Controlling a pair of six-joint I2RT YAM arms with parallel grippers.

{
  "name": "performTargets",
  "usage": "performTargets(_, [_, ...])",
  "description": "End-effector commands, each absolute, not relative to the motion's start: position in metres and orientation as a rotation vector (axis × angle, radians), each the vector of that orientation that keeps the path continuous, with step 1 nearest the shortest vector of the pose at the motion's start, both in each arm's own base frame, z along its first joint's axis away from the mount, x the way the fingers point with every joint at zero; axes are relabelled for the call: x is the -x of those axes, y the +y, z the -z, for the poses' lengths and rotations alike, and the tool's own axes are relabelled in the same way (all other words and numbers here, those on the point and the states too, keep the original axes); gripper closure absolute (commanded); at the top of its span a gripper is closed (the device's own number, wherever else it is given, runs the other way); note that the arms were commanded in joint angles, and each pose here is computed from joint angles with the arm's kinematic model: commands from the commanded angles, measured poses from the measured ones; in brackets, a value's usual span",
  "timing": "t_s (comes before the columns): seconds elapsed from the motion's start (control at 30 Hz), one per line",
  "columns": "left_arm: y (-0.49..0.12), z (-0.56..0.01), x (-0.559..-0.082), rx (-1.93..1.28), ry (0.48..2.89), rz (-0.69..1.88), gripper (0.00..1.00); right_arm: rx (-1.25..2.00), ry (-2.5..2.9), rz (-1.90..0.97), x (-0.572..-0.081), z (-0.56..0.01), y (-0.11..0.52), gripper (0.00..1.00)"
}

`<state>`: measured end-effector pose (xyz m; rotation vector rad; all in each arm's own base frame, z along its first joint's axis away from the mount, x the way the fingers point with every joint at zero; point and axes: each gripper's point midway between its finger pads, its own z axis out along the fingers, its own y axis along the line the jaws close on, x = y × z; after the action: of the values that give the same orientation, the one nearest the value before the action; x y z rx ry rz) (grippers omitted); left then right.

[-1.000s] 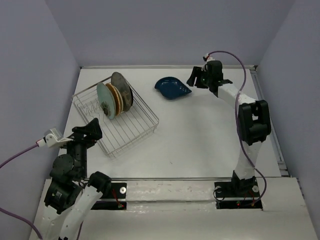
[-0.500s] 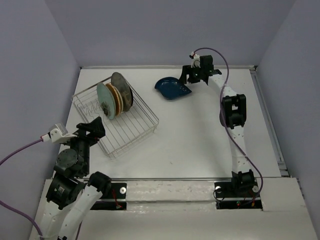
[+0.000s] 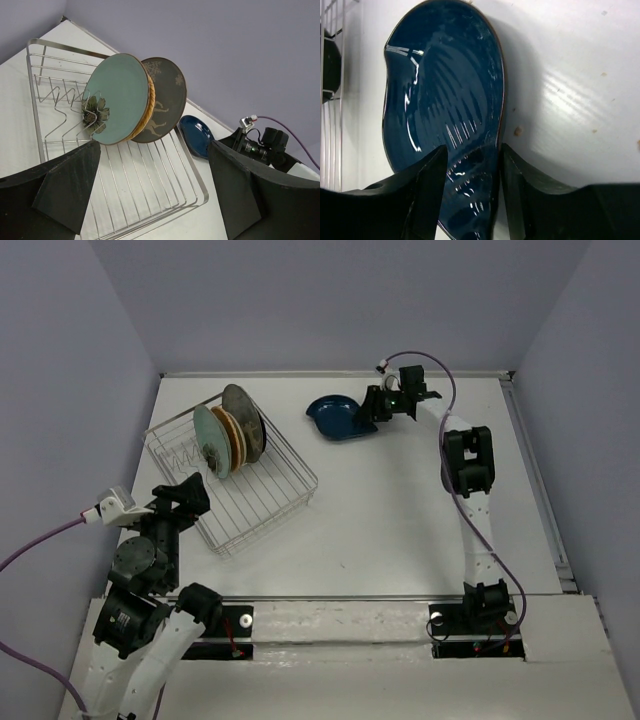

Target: Load the plates into the dish rack

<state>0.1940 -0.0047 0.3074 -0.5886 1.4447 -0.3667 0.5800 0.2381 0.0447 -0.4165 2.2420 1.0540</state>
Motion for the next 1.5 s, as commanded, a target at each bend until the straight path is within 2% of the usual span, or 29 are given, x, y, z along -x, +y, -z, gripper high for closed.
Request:
performTargets(0.0, [-0.004, -0.319, -0.196, 0.584, 1.407, 0.372, 0.01, 0.384, 2.294, -1.15, -0.552, -0.04, 0.243, 0.65])
performTargets(0.13, [-0.003, -0.317, -0.195, 0.587, 1.411, 0.371, 0.01, 0.363, 2.3, -1.101, -0.548, -0.045, 0.237, 0.93])
performTargets(0.2, [-0.004, -0.316, -0.196, 0.587, 1.414, 0.372, 0.01, 0.321, 2.291, -1.053, -0.548, -0.048, 0.232, 0.93])
performTargets(0.33, [-0.004, -0.318, -0.196, 0.577, 1.406, 0.374, 0.01, 0.186, 2.157, -0.945, -0.55, -0.135, 0.223, 0.93])
performTargets(0.47, [-0.008, -0.321, -0.198, 0.561, 1.406, 0.383, 0.01, 0.039, 2.06, -0.74, -0.54, -0.198, 0.206, 0.93])
performTargets(0.5, [-0.01, -0.322, -0.199, 0.552, 1.405, 0.392, 0.01, -0.001, 1.97, -0.669, -0.534, -0.245, 0.195, 0.93])
performTargets(0.6, [-0.013, -0.326, -0.199, 0.534, 1.395, 0.411, 0.01, -0.046, 1.833, -0.577, -0.503, -0.313, 0.196, 0.93])
performTargets(0.73, [-0.016, -0.339, -0.192, 0.53, 1.362, 0.472, 0.01, -0.048, 1.713, -0.486, -0.465, -0.371, 0.227, 0.93])
performTargets(0.87, [-0.017, -0.372, -0.177, 0.519, 1.284, 0.558, 0.01, -0.024, 1.626, -0.537, -0.426, -0.414, 0.296, 0.93])
performTargets(1.0, [-0.012, -0.413, -0.16, 0.496, 1.2, 0.596, 0.01, -0.016, 1.598, -0.541, -0.414, -0.418, 0.35, 0.93])
performTargets(1.03, [-0.011, -0.42, -0.158, 0.488, 1.191, 0.595, 0.01, -0.016, 1.559, -0.58, -0.4, -0.437, 0.372, 0.93])
performTargets(1.07, [-0.007, -0.435, -0.15, 0.488, 1.155, 0.605, 0.01, 0.002, 1.579, -0.558, -0.404, -0.419, 0.394, 0.93])
performTargets(1.1, [-0.004, -0.442, -0.145, 0.488, 1.139, 0.608, 0.01, 0.011, 1.544, -0.608, -0.389, -0.438, 0.416, 0.93])
performTargets(1.17, [0.003, -0.459, -0.133, 0.479, 1.1, 0.609, 0.01, 0.05, 1.562, -0.593, -0.389, -0.415, 0.455, 0.93])
performTargets(1.2, [0.004, -0.464, -0.129, 0.47, 1.088, 0.611, 0.01, 0.043, 1.522, -0.644, -0.377, -0.435, 0.471, 0.93])
performTargets(1.27, [0.005, -0.472, -0.123, 0.45, 1.075, 0.608, 0.01, 0.055, 1.511, -0.672, -0.373, -0.432, 0.496, 0.93])
performTargets(1.3, [0.006, -0.476, -0.119, 0.439, 1.07, 0.616, 0.01, 0.08, 1.538, -0.658, -0.377, -0.405, 0.517, 0.93])
performTargets(1.37, [0.007, -0.477, -0.115, 0.425, 1.071, 0.612, 0.01, 0.086, 1.493, -0.674, -0.367, -0.417, 0.535, 0.93])
performTargets(1.4, [0.008, -0.475, -0.114, 0.425, 1.08, 0.608, 0.01, 0.086, 1.504, -0.617, -0.374, -0.39, 0.548, 0.93])
performTargets(1.47, [0.01, -0.467, -0.116, 0.429, 1.101, 0.59, 0.01, 0.11, 1.455, -0.574, -0.371, -0.393, 0.558, 0.93])
